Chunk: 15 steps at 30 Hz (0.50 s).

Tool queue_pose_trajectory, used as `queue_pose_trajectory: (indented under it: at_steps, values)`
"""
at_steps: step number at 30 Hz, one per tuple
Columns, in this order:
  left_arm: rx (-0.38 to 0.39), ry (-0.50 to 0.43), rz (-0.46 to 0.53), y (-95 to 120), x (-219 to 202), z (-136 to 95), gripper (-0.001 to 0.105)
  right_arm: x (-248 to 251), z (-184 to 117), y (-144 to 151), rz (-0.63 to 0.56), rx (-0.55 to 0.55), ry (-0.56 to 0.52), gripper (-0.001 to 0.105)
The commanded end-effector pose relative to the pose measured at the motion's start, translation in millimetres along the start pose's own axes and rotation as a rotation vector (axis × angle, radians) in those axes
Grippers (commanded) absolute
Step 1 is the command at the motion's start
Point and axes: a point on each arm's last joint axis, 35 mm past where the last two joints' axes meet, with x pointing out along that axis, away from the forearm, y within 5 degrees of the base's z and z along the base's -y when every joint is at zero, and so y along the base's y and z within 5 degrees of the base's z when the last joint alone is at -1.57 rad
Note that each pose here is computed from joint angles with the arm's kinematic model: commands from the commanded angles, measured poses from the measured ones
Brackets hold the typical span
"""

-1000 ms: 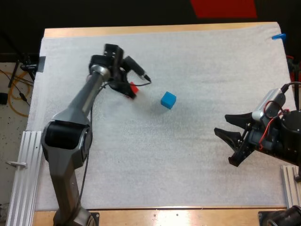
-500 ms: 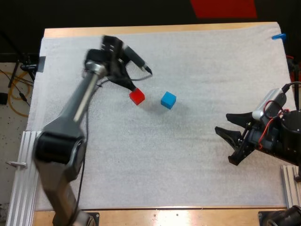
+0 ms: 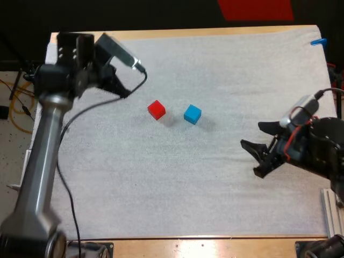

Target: Stack red cube on blue cube

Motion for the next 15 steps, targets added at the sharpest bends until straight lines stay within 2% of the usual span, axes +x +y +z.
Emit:
queue_pose_trajectory:
  at_steps: [1, 6, 9, 15]
  values:
    - [-0.005, -0.017, -0.001, -5, -19, -8, 0.000, 5, 5, -4, -0.005, -0.010, -0.022, 0.058]
    - [0.000, -0.074, 0.010, -19, -63, -35, 0.000, 22, 12, -13, 0.001, -0.017, -0.009, 0.058]
    - [-0.005, -0.111, -0.029, -30, -89, -55, 0.000, 33, 17, -18, 0.010, -0.049, 0.006, 0.058]
    - [-0.067, -0.159, -0.060, -49, -122, -95, 0.000, 59, 24, -27, 0.029, -0.086, 0.004, 0.058]
